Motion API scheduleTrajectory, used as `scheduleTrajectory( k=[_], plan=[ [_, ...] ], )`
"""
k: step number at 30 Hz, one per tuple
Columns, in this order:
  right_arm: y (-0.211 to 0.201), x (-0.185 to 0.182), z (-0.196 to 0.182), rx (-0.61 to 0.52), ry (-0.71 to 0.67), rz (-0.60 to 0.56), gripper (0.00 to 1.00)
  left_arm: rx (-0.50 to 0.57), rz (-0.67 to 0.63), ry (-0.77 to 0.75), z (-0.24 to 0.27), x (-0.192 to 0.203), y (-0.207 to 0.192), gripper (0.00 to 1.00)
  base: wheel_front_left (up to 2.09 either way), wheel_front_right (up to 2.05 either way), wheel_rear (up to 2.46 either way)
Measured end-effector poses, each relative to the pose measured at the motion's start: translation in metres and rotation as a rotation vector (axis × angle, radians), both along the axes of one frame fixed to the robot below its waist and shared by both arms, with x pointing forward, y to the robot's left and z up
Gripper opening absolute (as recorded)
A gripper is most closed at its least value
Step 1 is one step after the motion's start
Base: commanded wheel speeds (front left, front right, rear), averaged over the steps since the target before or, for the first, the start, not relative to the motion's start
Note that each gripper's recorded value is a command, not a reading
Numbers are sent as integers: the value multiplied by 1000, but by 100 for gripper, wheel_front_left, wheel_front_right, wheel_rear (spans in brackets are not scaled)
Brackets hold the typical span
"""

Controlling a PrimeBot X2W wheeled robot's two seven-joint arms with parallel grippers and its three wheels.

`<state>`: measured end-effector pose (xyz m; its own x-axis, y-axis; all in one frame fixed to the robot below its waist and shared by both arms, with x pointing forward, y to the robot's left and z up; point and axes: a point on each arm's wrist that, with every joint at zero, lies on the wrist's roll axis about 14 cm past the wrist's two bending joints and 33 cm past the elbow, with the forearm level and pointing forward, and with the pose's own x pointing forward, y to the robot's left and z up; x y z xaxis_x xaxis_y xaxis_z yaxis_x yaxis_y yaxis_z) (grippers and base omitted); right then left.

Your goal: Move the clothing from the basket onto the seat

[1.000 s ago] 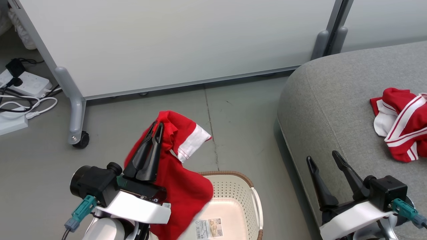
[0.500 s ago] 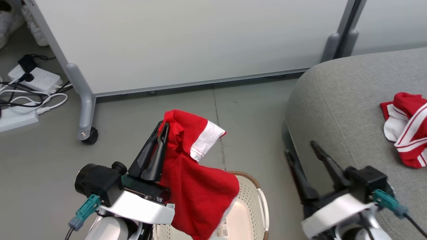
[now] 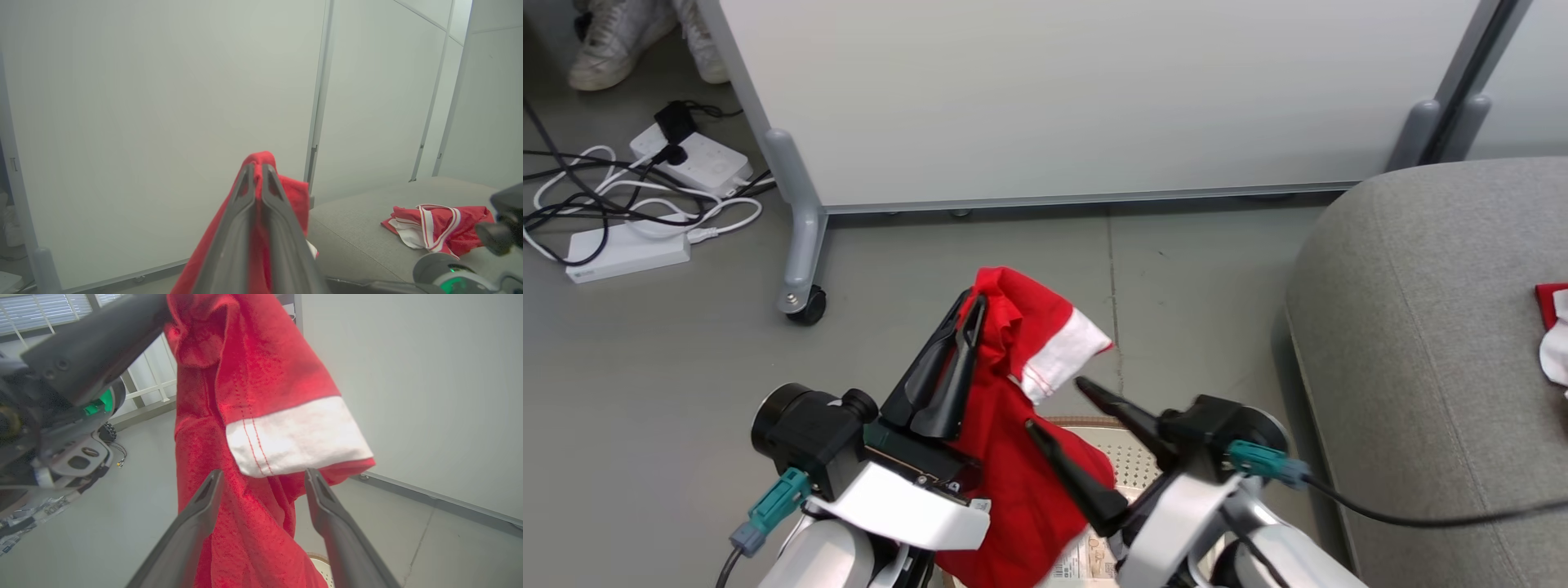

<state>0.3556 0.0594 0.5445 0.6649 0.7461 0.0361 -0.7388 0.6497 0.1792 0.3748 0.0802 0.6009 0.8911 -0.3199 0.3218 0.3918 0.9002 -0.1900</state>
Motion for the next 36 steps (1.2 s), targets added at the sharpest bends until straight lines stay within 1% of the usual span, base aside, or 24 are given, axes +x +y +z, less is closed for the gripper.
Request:
scheduleTrajectory(
  k=[5,10,11,12,15,20,21,22,23,31,36],
  plan=[
    [32,-8,-8,-18,23,120,100,0,-6,-4,1,-2,-2,0,0,0,0],
    [50,-9,-16,-36,44,190,100,-2,-20,-3,0,-2,-5,0,0,0,0],
    [53,-9,-17,-37,47,200,49,-2,-26,-3,0,-3,-6,0,0,0,0],
    [55,-9,-17,-29,51,206,0,-2,-30,-4,0,-2,-7,0,0,0,0],
    [57,-5,-19,-22,55,211,0,0,-34,-6,0,-1,-8,0,0,0,0],
    [51,7,-14,26,37,173,0,1,-40,-4,-1,1,-10,0,0,0,0],
    [49,10,-12,32,30,164,0,2,-40,-4,-2,2,-10,31,0,0,0],
    [47,13,-11,41,24,153,0,2,-40,-4,-2,3,-10,64,0,0,0],
    [44,16,-9,49,21,140,0,2,-39,-4,-2,4,-10,100,0,0,0],
    [8,44,2,68,-38,3,0,14,-30,-30,4,8,-11,100,0,0,0],
    [-39,65,4,60,-66,-140,0,75,-90,-27,-4,7,-27,100,0,0,0]
  ],
)
